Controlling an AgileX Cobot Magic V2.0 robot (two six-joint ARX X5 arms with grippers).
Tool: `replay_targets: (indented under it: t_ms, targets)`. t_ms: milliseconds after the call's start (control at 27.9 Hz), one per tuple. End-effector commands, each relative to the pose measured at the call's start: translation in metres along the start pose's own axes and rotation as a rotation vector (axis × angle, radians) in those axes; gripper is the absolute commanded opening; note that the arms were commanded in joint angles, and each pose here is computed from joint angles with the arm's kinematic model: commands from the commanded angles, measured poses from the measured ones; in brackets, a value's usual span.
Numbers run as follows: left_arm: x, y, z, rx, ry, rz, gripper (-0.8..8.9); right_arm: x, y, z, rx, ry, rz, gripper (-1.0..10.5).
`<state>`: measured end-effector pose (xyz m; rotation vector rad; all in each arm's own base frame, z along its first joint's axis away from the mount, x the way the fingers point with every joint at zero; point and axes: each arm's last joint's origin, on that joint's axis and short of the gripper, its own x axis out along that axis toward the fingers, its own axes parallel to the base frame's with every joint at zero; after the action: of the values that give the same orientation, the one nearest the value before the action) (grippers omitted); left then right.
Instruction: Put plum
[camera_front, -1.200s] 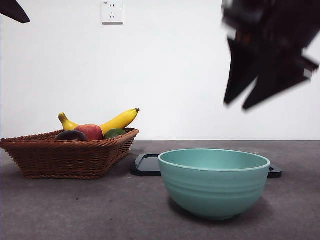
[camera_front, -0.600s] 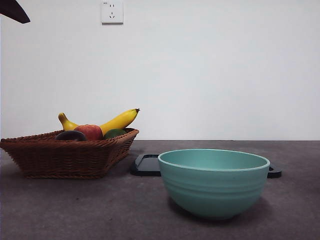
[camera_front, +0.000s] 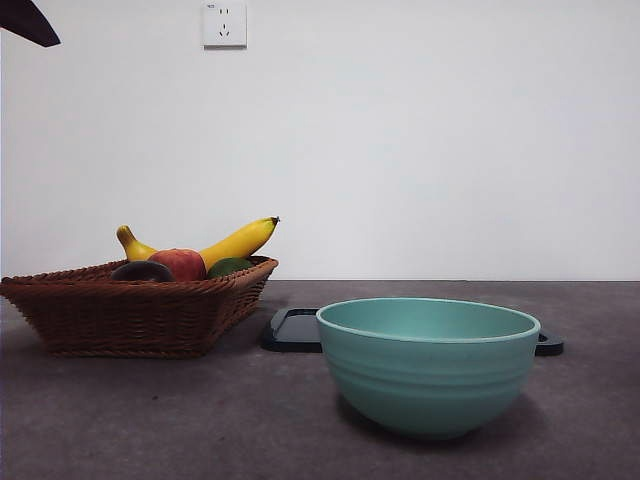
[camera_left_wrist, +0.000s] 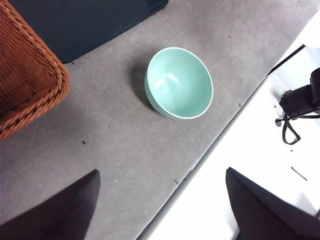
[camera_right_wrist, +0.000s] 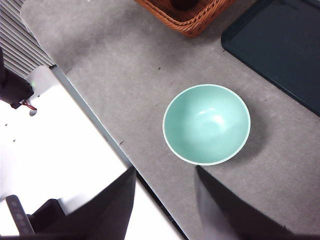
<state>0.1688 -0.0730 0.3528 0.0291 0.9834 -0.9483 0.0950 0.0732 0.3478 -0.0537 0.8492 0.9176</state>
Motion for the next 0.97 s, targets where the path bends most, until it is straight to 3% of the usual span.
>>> replay_targets:
  t_ms: [36,394,501,609,967]
  targets:
    - [-0.0017,-0.0014,0.0042,0.009,-0.012,-0.006,4.02,0.0005,0.0010,0.0019,-0.019,-0.002,0.009,1.9]
    - [-0.0017,-0.0014,0.0042,0.008,-0.012,-0.006,3.79,0.0004,0.0011,0.0019,-0.019,-0.002,0.009,1.9]
    - [-0.0017,-0.0014,0.0042,0.008,-0.012,-0.006,2.20,0.0005,0.0010,0.0019,-0.018,-0.002,0.009,1.7]
    - [-0.0017,-0.0014,0.0042,0.009,-0.012,-0.006,0.19,0.0004,0.0011,0.0018,-0.019,-0.001,0.009,0.1]
    - [-0.0017,-0.0012,0.0048,0.012,-0.017,-0.005,0.08,0.0003,0.0011,0.0019,-0.018,-0.002,0.008,0.1]
